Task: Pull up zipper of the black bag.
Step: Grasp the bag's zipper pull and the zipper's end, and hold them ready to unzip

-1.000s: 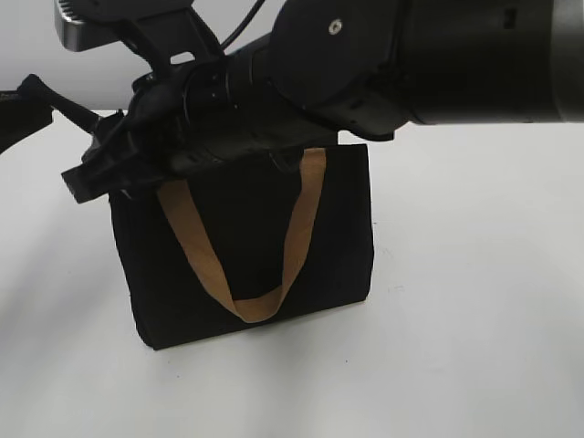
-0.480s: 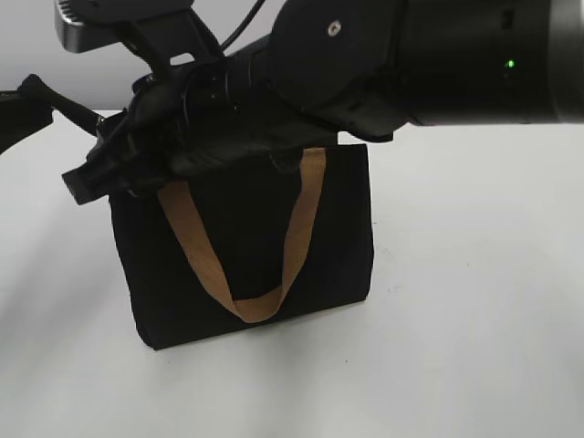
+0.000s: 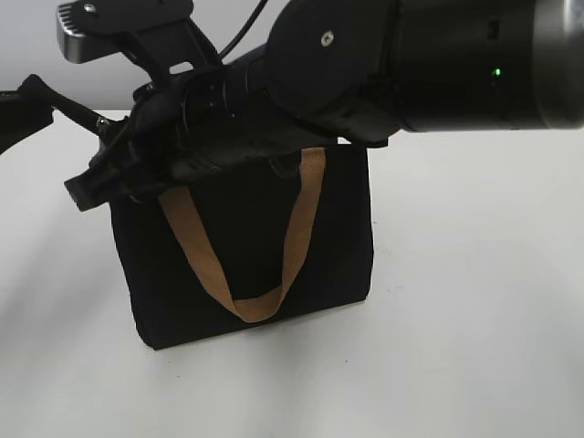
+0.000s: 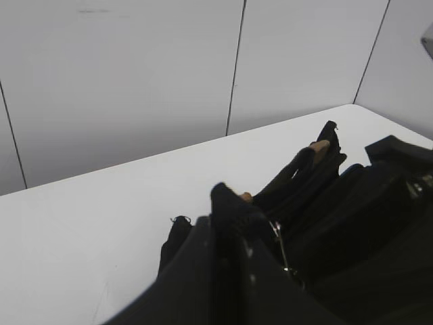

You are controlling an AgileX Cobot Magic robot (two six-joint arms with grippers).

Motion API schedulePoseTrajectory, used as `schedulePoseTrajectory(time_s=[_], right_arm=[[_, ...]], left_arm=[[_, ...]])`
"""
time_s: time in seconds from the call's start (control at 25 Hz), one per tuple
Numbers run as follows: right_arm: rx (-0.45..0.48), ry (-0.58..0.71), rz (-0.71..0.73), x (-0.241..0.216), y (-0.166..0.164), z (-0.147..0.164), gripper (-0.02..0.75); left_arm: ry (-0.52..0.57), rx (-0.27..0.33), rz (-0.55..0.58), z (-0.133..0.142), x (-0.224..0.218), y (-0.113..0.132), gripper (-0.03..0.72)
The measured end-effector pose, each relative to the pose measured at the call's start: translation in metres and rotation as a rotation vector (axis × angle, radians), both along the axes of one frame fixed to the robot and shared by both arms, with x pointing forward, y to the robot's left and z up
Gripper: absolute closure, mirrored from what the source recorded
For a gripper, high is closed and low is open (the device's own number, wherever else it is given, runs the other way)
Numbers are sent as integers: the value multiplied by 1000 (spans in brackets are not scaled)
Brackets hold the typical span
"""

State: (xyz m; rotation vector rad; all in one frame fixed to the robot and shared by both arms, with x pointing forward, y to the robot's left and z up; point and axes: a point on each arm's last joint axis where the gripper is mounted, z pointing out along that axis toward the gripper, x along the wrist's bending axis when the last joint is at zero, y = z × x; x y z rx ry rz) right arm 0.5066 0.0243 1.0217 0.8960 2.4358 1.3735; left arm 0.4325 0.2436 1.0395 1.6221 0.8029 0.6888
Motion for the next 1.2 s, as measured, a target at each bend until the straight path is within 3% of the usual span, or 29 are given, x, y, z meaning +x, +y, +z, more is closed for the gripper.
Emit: schedulePoseTrajectory(time_s=[0.2,0.48,0.92,1.2], right_arm=[[0,-1,0,0,0,0,546],[-2,-4,0,1,0,0,738],[11,-12,1,0,-5,9,738],[15,35,-32,14,-27,18,738]], left_arm=[[0,0,0,0,0,0,668],[0,0,0,0,0,0,669],[0,-1,1,0,0,0,669],[-2,-2,-1,0,0,0,669]])
